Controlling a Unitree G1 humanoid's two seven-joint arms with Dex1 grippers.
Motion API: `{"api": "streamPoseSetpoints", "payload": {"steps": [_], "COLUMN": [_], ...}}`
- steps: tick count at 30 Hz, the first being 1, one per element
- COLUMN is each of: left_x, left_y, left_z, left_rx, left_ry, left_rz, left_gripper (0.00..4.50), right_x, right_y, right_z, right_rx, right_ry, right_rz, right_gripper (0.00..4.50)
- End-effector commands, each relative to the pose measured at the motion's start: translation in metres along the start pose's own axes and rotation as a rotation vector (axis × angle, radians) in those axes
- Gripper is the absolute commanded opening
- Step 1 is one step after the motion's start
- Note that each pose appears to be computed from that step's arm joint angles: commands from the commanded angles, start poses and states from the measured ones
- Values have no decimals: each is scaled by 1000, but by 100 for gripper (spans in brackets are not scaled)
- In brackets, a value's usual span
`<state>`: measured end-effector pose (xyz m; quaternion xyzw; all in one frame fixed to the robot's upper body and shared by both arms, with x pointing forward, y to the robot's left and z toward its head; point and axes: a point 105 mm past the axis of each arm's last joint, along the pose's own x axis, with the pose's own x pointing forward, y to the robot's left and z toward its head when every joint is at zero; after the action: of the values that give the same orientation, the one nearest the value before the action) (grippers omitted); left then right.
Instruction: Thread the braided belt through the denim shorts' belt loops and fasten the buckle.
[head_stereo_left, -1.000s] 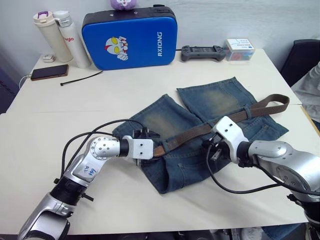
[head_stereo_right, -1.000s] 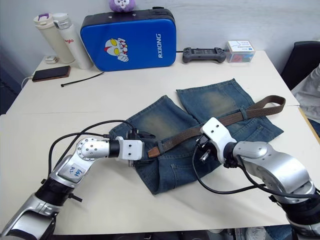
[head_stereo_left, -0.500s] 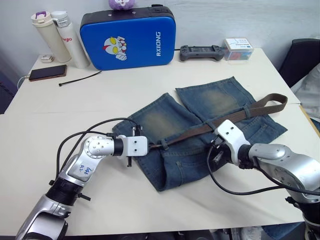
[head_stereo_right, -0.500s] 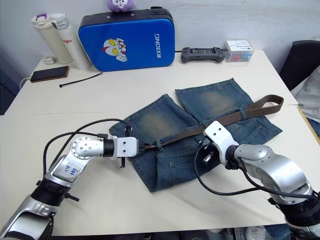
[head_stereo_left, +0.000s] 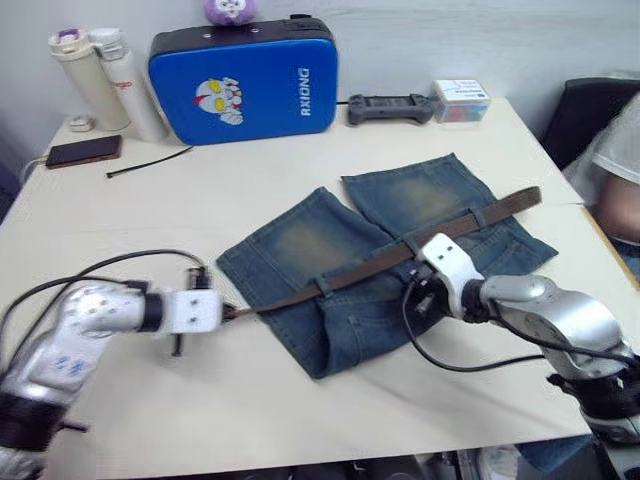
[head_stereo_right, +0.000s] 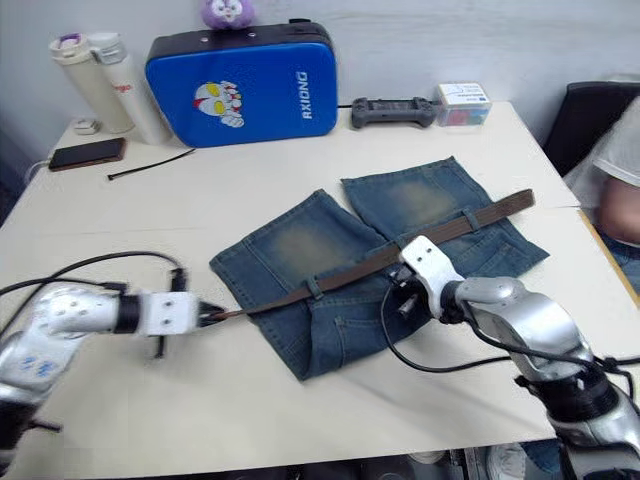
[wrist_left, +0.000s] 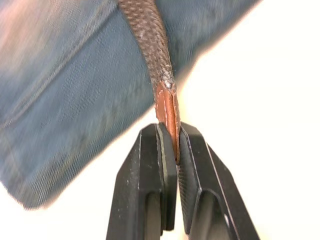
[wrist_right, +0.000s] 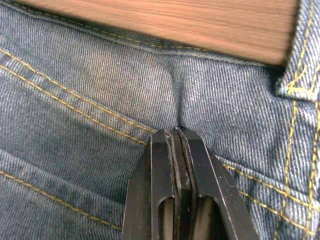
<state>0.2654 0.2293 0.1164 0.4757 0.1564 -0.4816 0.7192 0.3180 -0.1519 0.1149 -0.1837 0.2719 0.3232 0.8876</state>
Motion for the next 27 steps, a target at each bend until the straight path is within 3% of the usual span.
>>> {"api": "streamPoseSetpoints", "payload": {"steps": [1, 13, 21, 24, 27], "left_x": [-46, -108, -111, -114, -104], "left_y": [1, -36, -46, -49, -47], "left_z": [-31, -71, -84, -94, -91], "left_rx": [-117, -486, -619, -642, -674], "left_ry": [123, 266, 332, 406, 373], "left_rz": [72, 146, 139, 137, 141], "left_gripper": [5, 5, 5, 5, 5], "right_x": [14, 28, 26, 25, 23], "right_y": [-6, 0, 2, 1, 1], "right_z": [-7, 15, 19, 20, 20], "right_rx": [-7, -82, -87, -86, -83], "right_ry": [56, 35, 31, 27, 26], "right_rz": [9, 104, 116, 112, 111], "right_gripper": [0, 0, 0, 0, 0]}}
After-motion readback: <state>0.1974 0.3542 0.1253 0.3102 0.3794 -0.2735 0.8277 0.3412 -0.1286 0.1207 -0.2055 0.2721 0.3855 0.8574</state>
